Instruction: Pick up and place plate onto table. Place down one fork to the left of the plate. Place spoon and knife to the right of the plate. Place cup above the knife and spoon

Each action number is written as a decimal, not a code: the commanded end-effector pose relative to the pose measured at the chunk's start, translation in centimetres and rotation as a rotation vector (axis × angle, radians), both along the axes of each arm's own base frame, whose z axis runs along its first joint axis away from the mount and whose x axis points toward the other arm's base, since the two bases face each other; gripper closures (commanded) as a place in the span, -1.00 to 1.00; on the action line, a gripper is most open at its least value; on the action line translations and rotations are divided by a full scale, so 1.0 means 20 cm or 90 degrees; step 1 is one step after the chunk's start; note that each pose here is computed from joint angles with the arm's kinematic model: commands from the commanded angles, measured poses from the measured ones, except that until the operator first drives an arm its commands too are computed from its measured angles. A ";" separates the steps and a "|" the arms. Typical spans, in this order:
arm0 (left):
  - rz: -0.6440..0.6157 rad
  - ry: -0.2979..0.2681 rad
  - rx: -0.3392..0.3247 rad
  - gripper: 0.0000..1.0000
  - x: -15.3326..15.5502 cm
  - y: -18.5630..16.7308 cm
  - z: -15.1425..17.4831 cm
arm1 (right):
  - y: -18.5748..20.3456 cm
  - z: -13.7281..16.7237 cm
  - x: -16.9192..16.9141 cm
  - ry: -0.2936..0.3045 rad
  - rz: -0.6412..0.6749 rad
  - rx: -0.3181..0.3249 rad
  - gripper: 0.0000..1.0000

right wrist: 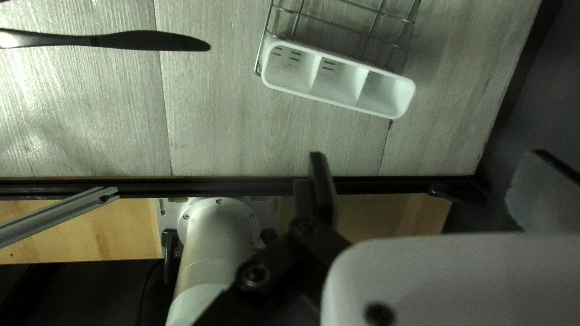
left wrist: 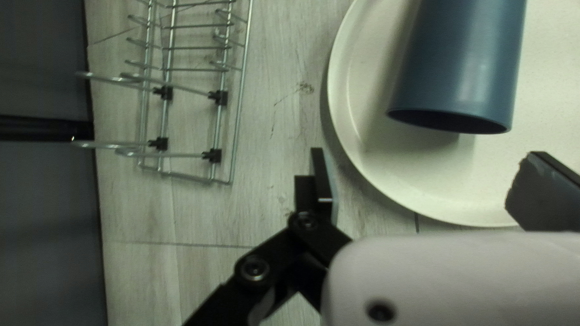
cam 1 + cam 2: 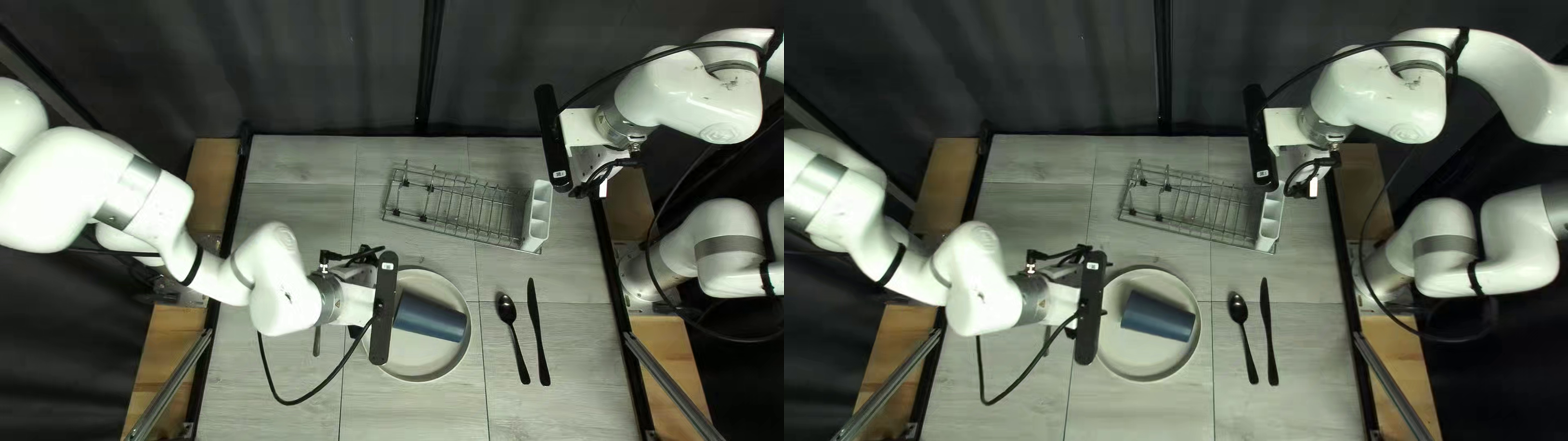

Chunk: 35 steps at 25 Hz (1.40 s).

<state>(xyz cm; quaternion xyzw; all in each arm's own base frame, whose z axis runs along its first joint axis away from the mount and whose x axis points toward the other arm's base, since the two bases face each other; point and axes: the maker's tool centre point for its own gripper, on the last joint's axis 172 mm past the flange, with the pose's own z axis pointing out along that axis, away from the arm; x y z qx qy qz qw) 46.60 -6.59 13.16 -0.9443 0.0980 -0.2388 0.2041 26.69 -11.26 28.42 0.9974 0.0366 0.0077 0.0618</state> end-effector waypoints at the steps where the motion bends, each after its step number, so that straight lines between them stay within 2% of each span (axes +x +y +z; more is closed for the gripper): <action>1: -0.009 0.002 0.002 -1.00 -0.01 0.00 -0.04 | 0.00 0.00 0.00 0.000 0.000 0.000 -1.00; 24: -0.058 -0.017 0.018 -1.00 0.13 0.00 -0.32 | 0.00 0.00 0.00 0.000 0.000 0.000 -1.00; 35: -0.096 -0.058 0.037 -1.00 0.28 -0.06 -0.38 | 0.00 0.00 0.00 0.000 0.000 0.000 -1.00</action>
